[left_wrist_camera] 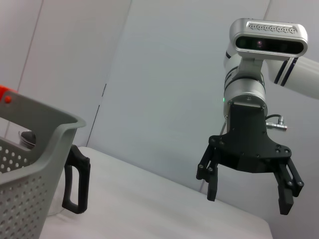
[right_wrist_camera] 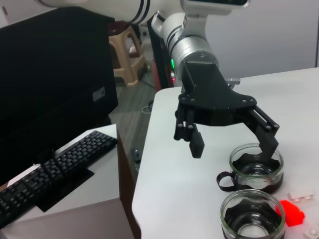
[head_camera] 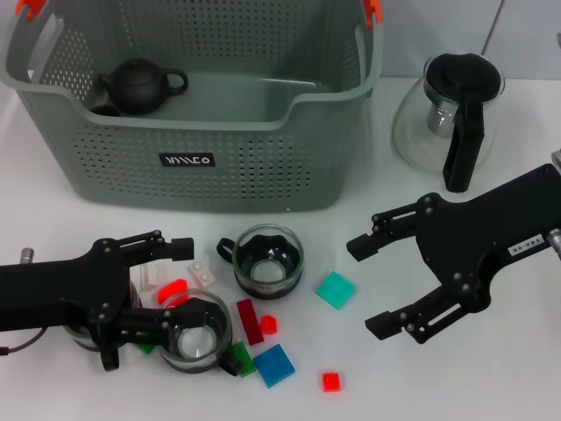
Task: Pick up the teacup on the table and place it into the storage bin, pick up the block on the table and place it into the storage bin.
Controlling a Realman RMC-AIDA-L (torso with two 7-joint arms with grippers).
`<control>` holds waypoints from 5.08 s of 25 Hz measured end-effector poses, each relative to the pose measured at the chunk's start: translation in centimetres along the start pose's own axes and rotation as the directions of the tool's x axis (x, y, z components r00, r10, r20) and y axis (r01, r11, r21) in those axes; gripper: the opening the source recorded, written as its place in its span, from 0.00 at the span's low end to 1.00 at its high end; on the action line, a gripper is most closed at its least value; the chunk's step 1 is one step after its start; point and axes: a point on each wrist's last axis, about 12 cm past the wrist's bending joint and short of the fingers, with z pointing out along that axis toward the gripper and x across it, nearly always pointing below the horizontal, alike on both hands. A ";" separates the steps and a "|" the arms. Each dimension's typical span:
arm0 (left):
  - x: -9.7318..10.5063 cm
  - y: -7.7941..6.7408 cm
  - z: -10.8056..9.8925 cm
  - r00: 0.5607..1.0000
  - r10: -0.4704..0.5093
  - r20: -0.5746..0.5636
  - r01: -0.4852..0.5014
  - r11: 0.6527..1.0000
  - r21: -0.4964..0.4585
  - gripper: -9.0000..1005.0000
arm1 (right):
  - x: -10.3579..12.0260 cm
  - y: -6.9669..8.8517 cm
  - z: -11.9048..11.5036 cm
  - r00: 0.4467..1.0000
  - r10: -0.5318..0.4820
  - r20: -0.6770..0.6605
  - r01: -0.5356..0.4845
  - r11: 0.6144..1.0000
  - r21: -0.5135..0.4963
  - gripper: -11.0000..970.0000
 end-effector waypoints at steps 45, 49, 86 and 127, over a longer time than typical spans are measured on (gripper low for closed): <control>0.2 -0.5 -1.0 1.000 -0.001 -0.003 0.001 1.000 0.014 0.95 | -5.7 -5.2 13.1 0.815 -0.176 -0.552 0.265 0.960 0.086 0.85; 0.3 -0.6 -0.8 1.000 -0.003 0.000 0.003 1.000 0.016 0.94 | -5.7 -5.3 14.1 0.770 -0.203 -0.604 0.319 0.943 0.091 0.85; 0.9 -0.9 -0.6 0.999 -0.029 0.015 0.029 1.000 -0.001 0.94 | -3.5 -5.3 17.6 0.682 -0.323 -0.656 0.472 0.880 0.057 0.56; 1.4 -1.3 -1.9 1.000 -0.030 0.000 0.030 0.999 -0.019 0.95 | -10.2 -0.7 7.7 0.900 -0.248 -0.360 0.310 0.942 0.126 0.07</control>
